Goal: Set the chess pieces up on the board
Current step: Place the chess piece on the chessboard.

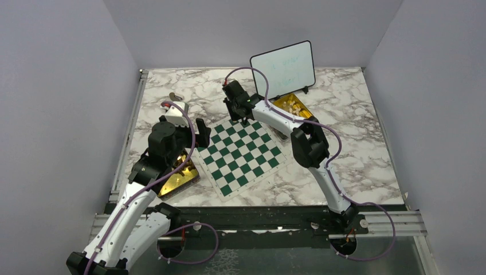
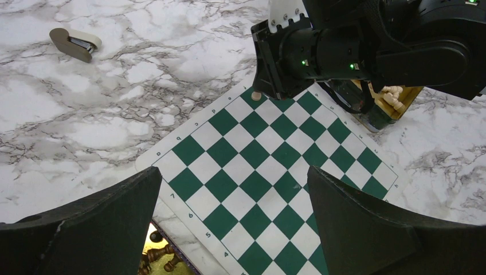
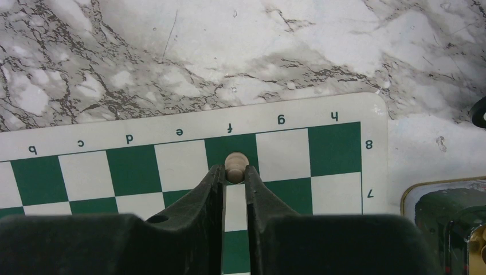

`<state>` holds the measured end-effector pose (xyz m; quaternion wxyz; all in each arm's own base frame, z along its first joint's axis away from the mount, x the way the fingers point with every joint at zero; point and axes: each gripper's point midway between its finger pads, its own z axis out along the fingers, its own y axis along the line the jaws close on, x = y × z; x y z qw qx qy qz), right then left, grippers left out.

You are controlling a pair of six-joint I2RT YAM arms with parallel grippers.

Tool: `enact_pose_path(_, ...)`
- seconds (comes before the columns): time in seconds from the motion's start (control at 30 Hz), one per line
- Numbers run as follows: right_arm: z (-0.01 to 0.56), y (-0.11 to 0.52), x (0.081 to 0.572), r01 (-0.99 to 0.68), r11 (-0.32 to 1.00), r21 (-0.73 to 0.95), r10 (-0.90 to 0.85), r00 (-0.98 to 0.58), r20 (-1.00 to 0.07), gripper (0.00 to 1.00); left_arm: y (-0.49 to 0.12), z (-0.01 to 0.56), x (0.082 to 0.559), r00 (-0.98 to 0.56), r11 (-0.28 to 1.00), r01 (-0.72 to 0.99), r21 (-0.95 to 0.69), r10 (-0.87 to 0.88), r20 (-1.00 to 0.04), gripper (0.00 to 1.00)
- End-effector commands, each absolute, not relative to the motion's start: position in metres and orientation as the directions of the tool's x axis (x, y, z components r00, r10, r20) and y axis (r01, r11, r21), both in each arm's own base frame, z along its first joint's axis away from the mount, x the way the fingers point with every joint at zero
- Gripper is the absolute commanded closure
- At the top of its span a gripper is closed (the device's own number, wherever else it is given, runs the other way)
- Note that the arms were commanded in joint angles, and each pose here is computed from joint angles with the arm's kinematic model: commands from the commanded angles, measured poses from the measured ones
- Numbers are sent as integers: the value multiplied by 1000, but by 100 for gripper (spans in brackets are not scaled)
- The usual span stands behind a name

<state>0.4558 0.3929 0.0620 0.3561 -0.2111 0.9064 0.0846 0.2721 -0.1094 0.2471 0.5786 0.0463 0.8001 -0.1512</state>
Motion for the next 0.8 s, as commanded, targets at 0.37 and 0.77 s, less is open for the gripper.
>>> enact_pose_path(0.37, 57, 396, 451, -442, 897, 11, -323, -673, -665, 60, -105, 257, 273, -294, 955, 238, -176, -102, -950, 1)
enact_pose_path(0.77, 116, 391, 449, -429, 903, 24, -284, -638, -716, 44, -106, 255, 273, -300, 955, 238, -177, -101, -949, 1)
